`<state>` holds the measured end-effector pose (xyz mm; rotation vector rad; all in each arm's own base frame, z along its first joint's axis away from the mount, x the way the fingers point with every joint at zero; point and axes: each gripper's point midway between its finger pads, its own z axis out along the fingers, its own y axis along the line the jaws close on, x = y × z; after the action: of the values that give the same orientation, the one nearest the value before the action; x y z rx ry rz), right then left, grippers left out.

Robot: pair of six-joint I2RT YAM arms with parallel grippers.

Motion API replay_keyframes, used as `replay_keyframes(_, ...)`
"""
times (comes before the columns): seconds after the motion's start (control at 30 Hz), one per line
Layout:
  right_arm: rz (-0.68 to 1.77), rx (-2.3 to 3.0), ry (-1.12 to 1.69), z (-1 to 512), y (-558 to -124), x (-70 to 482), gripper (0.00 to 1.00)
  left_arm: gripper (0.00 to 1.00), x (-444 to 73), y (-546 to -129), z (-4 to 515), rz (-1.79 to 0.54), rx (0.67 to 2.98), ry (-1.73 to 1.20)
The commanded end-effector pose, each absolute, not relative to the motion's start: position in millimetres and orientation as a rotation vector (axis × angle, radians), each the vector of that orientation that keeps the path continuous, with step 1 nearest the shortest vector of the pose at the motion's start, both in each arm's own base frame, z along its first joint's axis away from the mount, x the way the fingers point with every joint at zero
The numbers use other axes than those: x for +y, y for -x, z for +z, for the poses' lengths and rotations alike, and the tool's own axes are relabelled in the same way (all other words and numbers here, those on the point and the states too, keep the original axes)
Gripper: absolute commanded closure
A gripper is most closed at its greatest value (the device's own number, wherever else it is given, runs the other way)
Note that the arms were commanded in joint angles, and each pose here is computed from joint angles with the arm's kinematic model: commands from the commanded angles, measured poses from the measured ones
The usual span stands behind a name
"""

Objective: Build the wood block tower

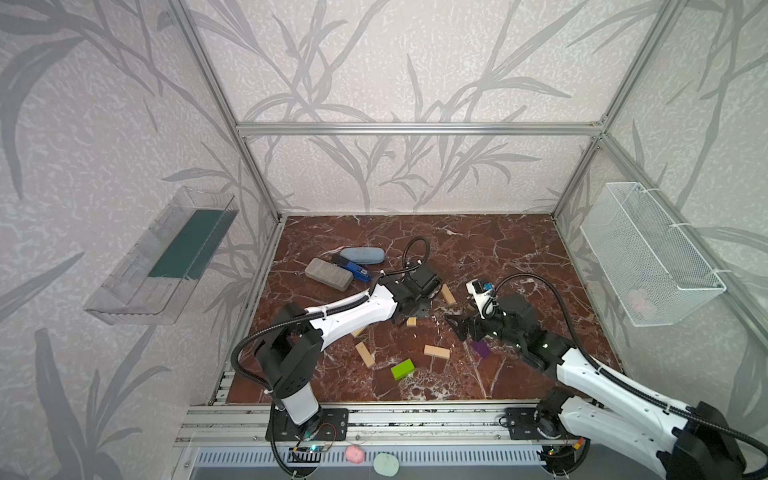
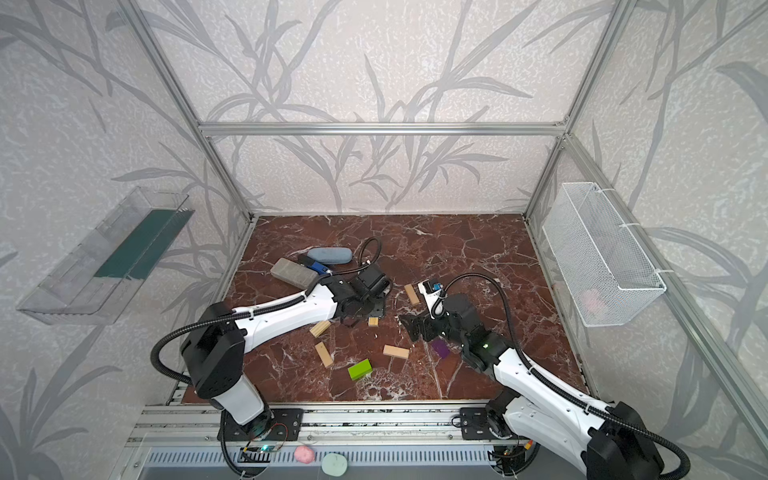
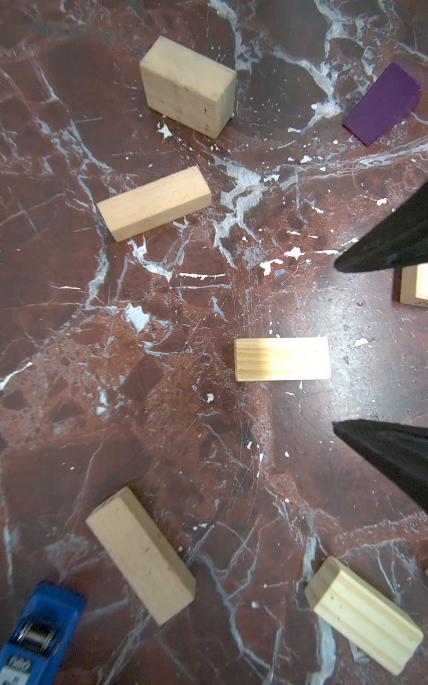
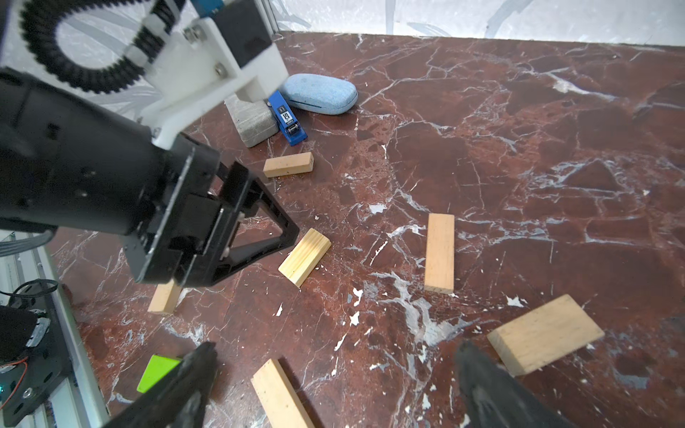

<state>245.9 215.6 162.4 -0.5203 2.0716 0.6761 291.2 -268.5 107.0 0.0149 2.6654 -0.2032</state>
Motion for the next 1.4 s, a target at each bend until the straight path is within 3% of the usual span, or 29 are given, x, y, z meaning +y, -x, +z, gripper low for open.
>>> replay_keyframes(0.0, 0.635, 2.165, 0.478, 162, -245, 207, 0.01, 0.38, -253, -290, 120, -0.162, 2.614, -0.028)
replay_keyframes(0.5, 0.569, 2.378, 0.469, 154, -267, 220, 0.00, 0.35, -219, -284, 159, -0.275, 2.440, -0.017)
replay_keyframes(0.67, 0.506, 2.460, 0.437, 136, -288, 224, 0.04, 0.35, -211, -282, 159, -0.299, 2.436, -0.007)
replay_keyframes(1.23, 0.292, 2.683, 0.382, 65, -361, 224, 0.37, 0.35, -196, -282, 156, -0.370, 2.420, 0.071)
replay_keyframes(1.37, 0.267, 2.692, 0.384, 57, -368, 225, 0.39, 0.35, -195, -284, 155, -0.370, 2.420, 0.077)
